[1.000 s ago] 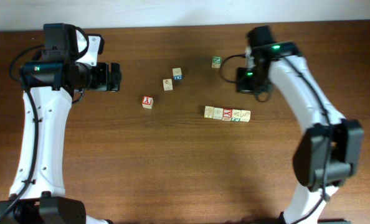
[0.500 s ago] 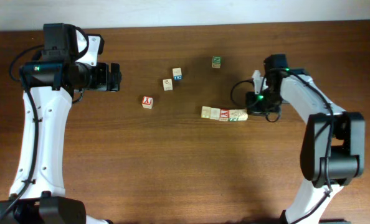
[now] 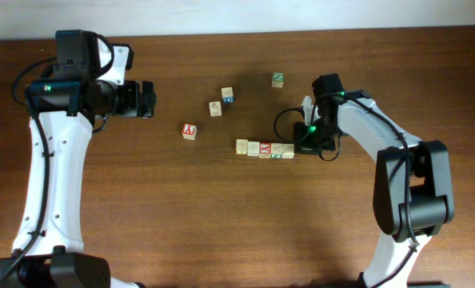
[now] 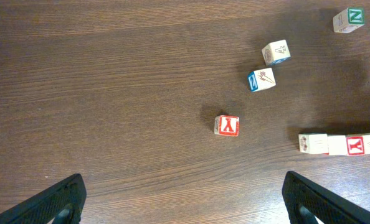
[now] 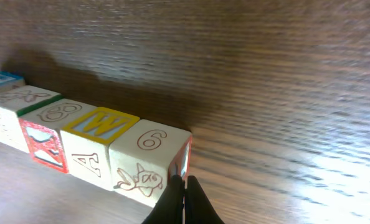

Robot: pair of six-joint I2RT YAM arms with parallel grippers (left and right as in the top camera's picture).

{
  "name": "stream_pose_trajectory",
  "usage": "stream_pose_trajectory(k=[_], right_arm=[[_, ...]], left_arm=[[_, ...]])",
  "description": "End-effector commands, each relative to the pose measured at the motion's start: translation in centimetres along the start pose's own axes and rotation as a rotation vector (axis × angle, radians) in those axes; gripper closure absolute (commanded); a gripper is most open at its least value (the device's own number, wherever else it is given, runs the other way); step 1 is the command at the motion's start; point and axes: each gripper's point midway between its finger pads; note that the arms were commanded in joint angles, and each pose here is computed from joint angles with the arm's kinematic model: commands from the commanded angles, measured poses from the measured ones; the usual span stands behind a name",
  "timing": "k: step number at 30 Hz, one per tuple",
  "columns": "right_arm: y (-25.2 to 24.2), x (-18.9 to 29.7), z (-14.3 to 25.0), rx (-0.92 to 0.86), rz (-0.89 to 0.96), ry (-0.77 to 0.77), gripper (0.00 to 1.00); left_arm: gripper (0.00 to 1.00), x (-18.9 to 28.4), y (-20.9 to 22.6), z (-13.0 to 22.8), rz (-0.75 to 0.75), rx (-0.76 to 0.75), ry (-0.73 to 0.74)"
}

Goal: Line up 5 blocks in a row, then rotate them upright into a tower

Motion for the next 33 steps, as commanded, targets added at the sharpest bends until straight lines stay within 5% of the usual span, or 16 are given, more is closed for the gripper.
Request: stream_pose_trajectory(k=[1, 10, 20, 33], right_arm=[[1.3, -0.9, 0.7, -0.046, -0.041, 0.031, 0.95], [4.3, 4.9, -4.7, 0.069, 0.047, -0.157, 0.90], [14.3, -0.9, -7.6, 0.115, 0.117, -0.395, 0.91], [14.8, -5.3, -5.1, 0.148, 0.158, -0.296, 0.96]], left_arm=[[0.01, 0.3, -0.2, -0.6, 0.012, 0.009, -0.015], [0.01, 0.3, -0.2, -0.8, 0.012, 0.007, -0.025], [0.01, 0.3, -0.4, -2.3, 0.028, -0.003, -0.084], [0.01, -1.2, -0.2, -2.8, 0.028, -0.003, -0.087]])
Point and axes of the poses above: each gripper's point midway between its finger pads, its own x axis back along the fingers, its own y axis along the line the jaws close on, z = x × y, and after that the axes turned 3 degrees about x, right-handed
